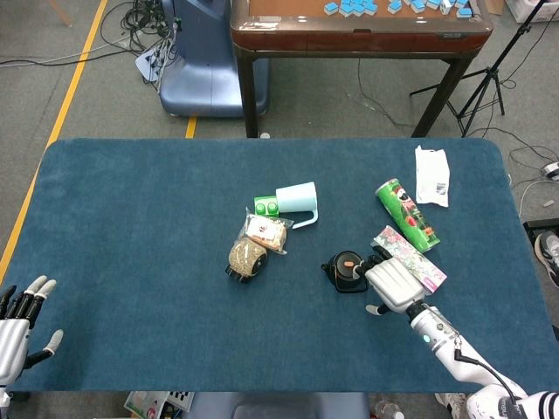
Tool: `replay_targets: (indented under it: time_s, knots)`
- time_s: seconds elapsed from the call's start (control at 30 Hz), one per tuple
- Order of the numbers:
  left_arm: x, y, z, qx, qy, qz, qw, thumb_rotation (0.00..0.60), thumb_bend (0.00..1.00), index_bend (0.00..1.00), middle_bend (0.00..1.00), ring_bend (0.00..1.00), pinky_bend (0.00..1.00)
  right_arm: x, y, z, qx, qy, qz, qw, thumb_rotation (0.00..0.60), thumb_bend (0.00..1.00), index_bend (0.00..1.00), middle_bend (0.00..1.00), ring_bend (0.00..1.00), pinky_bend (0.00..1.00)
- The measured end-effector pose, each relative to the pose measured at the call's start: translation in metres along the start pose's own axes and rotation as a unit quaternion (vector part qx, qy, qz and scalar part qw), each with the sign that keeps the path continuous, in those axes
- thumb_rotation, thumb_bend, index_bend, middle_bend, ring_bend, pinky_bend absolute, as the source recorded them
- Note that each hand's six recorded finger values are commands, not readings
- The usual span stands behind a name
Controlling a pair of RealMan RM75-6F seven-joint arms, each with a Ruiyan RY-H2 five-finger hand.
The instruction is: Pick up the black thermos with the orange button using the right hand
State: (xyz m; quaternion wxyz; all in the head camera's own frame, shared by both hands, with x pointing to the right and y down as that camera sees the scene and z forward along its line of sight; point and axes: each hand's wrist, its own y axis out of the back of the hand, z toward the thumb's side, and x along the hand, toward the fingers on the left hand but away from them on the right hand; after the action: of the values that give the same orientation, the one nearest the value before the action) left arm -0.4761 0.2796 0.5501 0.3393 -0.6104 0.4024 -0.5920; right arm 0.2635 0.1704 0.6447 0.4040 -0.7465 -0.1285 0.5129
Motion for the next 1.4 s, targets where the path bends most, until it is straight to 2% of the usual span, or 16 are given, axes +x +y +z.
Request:
replay_targets:
  time_s: [0.3, 0.67, 0.87, 1.2, 1.4]
  knots:
    - [0.002, -0.003, 0.0, -0.002, -0.005, -0.003, 1.0, 0.6, 0.3, 0.11, 0.07, 0.13, 0.01, -0.005, 0.0, 0.014, 0.007, -0.002, -0.009, 0.9999, 0.6, 0.02, 0.39, 0.4, 0.28, 0.11]
    - [0.001, -0.005, -0.003, -0.004, -0.002, -0.005, 1.0, 0.6, 0.3, 0.11, 0.07, 0.13, 0.01, -0.005, -0.012, 0.023, 0.032, -0.009, 0.008, 0.9994, 0.6, 0.02, 0.4, 0.41, 0.28, 0.11]
    - [0.001, -0.005, -0.001, -0.005, -0.003, -0.006, 1.0, 0.6, 0.3, 0.11, 0.07, 0.13, 0.01, 0.001, -0.015, 0.016, 0.038, -0.019, 0.018, 0.9989, 0.6, 0.02, 0.4, 0.41, 0.28, 0.11]
    - [0.002, -0.006, 0.001, -0.003, -0.004, -0.007, 1.0, 0.6, 0.3, 0.11, 0.07, 0.13, 0.01, 0.01, -0.017, -0.011, 0.052, -0.054, 0.03, 0.9968, 0.6, 0.02, 0.4, 0.41, 0.28, 0.11]
    - [0.001, -0.006, 0.002, -0.002, -0.004, -0.007, 1.0, 0.6, 0.3, 0.11, 0.07, 0.13, 0.01, 0.009, -0.014, -0.005, 0.043, -0.037, 0.02, 0.9982, 0.6, 0.02, 0.4, 0.41, 0.28, 0.11]
